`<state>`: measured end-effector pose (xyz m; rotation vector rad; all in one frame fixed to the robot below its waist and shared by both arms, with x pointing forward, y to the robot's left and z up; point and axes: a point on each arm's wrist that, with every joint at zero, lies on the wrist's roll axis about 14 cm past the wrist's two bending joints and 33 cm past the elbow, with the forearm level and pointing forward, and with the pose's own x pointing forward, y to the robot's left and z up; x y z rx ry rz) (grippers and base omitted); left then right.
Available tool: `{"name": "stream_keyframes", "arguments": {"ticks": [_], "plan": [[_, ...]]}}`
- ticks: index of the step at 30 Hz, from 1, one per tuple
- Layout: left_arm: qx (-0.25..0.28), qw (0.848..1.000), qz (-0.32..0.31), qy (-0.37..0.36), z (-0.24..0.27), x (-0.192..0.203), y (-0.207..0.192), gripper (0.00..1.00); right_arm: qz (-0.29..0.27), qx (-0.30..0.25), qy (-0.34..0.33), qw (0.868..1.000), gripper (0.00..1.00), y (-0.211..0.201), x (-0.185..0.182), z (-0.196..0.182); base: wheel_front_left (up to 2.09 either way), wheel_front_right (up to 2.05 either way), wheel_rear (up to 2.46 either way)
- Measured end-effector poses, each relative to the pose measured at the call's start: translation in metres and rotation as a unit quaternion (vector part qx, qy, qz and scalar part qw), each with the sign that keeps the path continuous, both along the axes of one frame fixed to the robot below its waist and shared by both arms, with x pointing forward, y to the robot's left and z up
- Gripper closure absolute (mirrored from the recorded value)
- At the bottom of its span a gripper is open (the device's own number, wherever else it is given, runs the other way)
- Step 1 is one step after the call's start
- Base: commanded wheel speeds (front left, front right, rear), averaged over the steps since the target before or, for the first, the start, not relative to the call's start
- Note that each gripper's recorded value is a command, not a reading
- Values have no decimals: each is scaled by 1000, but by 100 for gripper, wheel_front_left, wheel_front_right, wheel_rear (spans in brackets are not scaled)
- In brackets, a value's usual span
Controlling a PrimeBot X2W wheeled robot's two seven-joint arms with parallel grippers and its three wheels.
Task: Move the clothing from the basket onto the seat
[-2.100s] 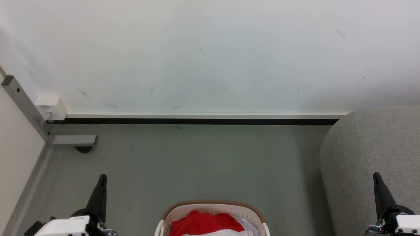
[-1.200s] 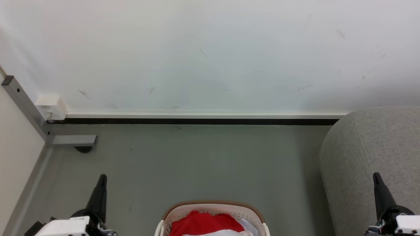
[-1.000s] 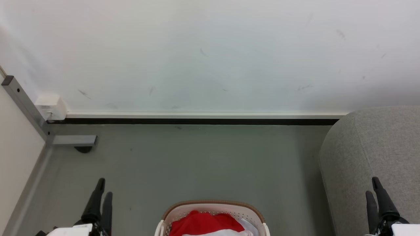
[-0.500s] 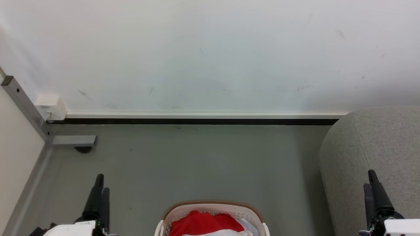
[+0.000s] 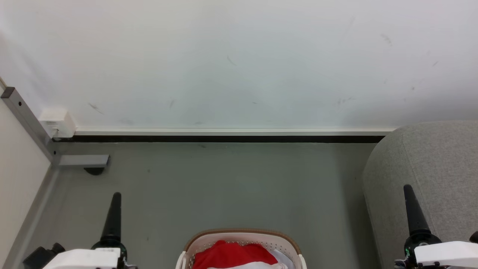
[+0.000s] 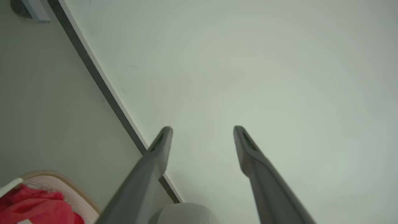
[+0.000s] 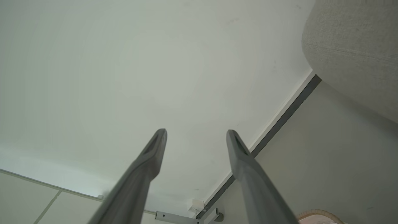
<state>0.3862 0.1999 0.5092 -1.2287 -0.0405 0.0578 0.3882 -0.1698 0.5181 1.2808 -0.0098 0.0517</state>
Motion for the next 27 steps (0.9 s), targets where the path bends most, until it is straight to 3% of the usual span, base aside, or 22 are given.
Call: {"name": "stream_keyframes", "arguments": {"ticks": [12, 27], "plan": [[114, 994, -2, 2, 6, 1, -8, 0, 15, -119, -16, 993, 0, 13, -1, 4, 0, 0, 0], [239, 971, -5, -2, 11, -1, -18, 0, 19, -230, -19, 973, 0, 18, -5, -4, 0, 0, 0]]}}
